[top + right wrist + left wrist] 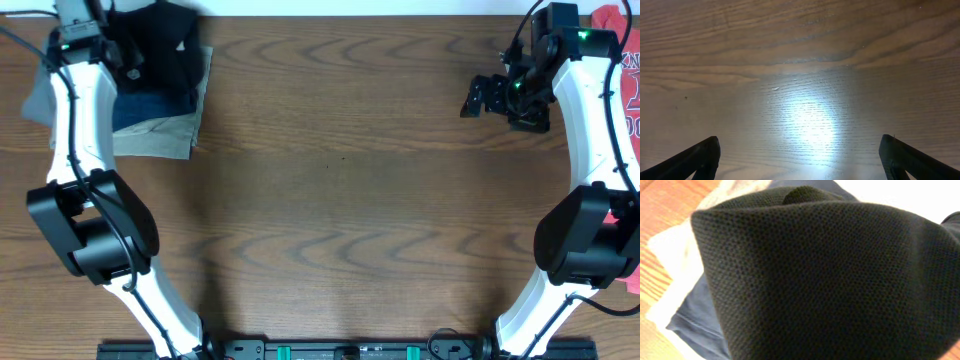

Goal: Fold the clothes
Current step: 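Lower the polo onto the stack and open the left gripper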

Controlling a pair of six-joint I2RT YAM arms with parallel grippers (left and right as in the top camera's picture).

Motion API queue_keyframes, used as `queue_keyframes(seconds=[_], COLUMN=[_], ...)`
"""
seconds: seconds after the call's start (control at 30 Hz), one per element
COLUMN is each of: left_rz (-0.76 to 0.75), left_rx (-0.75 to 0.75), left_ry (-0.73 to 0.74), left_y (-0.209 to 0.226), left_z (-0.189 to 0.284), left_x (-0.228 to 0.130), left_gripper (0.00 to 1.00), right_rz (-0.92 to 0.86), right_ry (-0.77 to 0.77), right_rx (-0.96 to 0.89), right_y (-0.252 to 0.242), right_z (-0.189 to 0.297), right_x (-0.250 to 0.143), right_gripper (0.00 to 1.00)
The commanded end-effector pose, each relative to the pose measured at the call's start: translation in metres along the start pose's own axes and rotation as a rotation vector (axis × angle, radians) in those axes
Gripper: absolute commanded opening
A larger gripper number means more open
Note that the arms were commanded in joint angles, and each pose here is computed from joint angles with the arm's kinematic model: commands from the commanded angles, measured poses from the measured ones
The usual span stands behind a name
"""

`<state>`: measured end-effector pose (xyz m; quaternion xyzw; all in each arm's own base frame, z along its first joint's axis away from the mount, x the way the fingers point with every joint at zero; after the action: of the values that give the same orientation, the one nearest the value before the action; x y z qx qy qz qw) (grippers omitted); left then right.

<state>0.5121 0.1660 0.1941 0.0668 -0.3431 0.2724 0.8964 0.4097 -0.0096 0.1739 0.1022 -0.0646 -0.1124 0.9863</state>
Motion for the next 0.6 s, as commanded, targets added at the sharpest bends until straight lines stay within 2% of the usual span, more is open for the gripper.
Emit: queue_keyframes(seconds=[0.0,0.1,0.2,0.23,0.27,0.33,0.57], left_rz=[0.049,0.069,0.087,0.092,0.097,0.105,0.104], left_rx=[0.049,0.073,0.095,0.1,0.105,0.109,0.075], left_ry=[-0.011,0.009,0.023,0.026,0.027,0.023,-0.039], left_y=[0.025,0.042,0.056,0.061,0.064,0.069,0.06], left_z=[-0.013,-0.021,-0.027,-0.028,-0.028,-0.026,0.012], left_x=[0.009,0.006,0.003,0.003,0.003,0.005,0.025], left_gripper=[0.25,0.25,0.72,0.83,0.89,0.94,0.95], right_rz=[-0.019,-0.019,-0.019,-0.019,-0.019,-0.019,-0.019], right_ry=[-0.033,-0.033,-0.033,-0.033,-0.033,-0.033,-0.033], right_rx=[0.0,0.0,0.0,0.0,0.0,0.0,0.0], right_y=[-0.002,-0.002,-0.002,-0.002,-0.002,-0.002,-0.002], right_z=[0.01,0.01,0.01,0.01,0.01,0.01,0.01], right_x=[0.004,0.004,0.004,0.005,0.004,0.004,0.004], right_gripper=[0.99,0.99,0.99,0.99,0.99,0.99,0.99])
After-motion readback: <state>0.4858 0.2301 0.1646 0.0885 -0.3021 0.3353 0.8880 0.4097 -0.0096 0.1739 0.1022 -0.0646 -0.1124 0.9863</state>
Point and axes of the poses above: each gripper's point midway between its finger pads, its own z axis back along the fingers, its own y axis along the line the jaws close on, x = y × z, the point moved 3 cm from there along z, back along the fingers, and after that the axes turned 1 degree about -z, right-handed, at the moved point
